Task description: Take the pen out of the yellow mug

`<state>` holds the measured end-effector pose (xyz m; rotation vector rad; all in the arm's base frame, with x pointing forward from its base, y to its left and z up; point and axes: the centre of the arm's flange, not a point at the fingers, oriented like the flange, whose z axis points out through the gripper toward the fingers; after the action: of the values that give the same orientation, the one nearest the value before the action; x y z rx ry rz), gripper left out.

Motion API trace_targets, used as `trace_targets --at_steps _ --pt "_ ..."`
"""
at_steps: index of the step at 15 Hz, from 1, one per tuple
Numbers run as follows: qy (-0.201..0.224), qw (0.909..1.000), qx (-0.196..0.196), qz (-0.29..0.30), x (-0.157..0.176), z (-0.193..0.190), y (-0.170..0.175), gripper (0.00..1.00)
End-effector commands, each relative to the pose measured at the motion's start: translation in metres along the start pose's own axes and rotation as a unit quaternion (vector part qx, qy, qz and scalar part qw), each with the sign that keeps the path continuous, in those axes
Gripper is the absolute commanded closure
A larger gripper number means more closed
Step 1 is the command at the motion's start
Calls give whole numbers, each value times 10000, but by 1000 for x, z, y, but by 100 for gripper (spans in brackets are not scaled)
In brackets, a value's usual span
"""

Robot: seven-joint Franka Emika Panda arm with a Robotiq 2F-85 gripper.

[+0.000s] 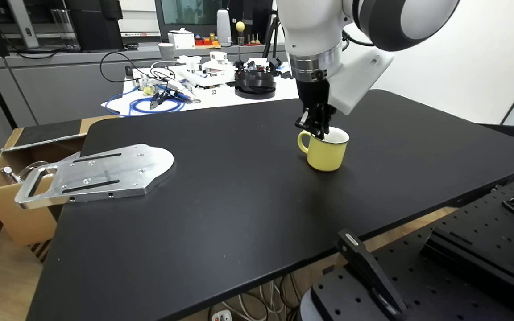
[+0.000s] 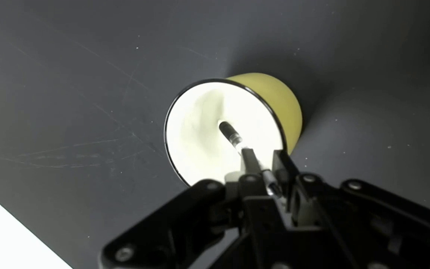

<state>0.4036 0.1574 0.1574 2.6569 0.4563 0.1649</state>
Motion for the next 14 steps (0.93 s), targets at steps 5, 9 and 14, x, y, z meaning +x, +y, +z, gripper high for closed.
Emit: trace_targets --at_steps 5,9,14 --pt "193 9995 -81 231 2 -16 11 97" --pt "286 9990 -120 331 10 -35 23 97" --pt "461 9968 -14 658 21 -65 46 97"
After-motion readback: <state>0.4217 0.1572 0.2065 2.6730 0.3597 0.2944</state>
